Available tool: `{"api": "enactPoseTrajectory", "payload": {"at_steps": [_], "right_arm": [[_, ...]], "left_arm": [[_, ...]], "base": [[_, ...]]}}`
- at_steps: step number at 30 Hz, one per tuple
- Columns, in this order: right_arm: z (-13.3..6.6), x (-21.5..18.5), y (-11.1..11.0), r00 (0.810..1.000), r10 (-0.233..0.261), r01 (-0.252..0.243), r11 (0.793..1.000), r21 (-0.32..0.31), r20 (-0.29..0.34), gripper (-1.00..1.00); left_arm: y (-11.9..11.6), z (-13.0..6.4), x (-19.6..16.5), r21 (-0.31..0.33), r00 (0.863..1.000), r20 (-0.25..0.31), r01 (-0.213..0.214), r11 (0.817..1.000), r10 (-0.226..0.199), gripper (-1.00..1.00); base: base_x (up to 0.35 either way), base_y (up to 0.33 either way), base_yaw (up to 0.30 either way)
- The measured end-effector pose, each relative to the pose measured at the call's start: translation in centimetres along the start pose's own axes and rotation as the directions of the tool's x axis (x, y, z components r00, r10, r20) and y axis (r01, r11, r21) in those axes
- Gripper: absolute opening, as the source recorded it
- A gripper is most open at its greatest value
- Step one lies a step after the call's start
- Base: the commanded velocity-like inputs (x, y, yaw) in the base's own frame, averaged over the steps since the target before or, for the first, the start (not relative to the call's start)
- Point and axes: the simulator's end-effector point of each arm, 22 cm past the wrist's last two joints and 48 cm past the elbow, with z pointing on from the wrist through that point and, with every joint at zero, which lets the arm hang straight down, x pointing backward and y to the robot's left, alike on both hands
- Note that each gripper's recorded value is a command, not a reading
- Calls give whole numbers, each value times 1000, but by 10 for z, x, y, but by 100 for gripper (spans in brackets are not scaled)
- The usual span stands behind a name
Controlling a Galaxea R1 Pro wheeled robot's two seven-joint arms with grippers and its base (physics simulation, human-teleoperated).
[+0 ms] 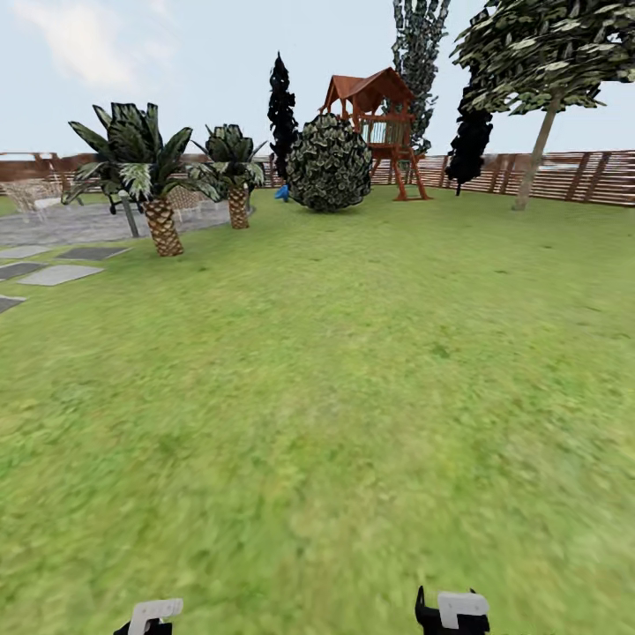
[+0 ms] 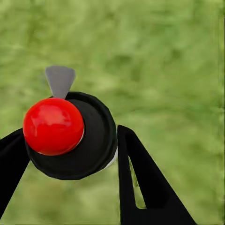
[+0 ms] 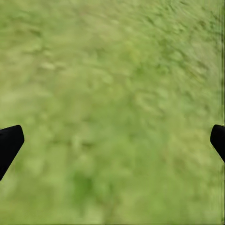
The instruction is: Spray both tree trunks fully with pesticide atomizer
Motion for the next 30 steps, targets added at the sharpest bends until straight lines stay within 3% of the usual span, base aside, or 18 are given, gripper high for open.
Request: {"api": "enactPoseTrajectory", "payload": {"at_steps": [30], "right_arm": [[0, 0, 0, 1000, 0, 0, 1000, 0, 0, 100]], "left_arm": [[0, 0, 0, 0, 1000, -1, 0, 1000, 0, -100]], "base": [[213, -230, -300]]}}
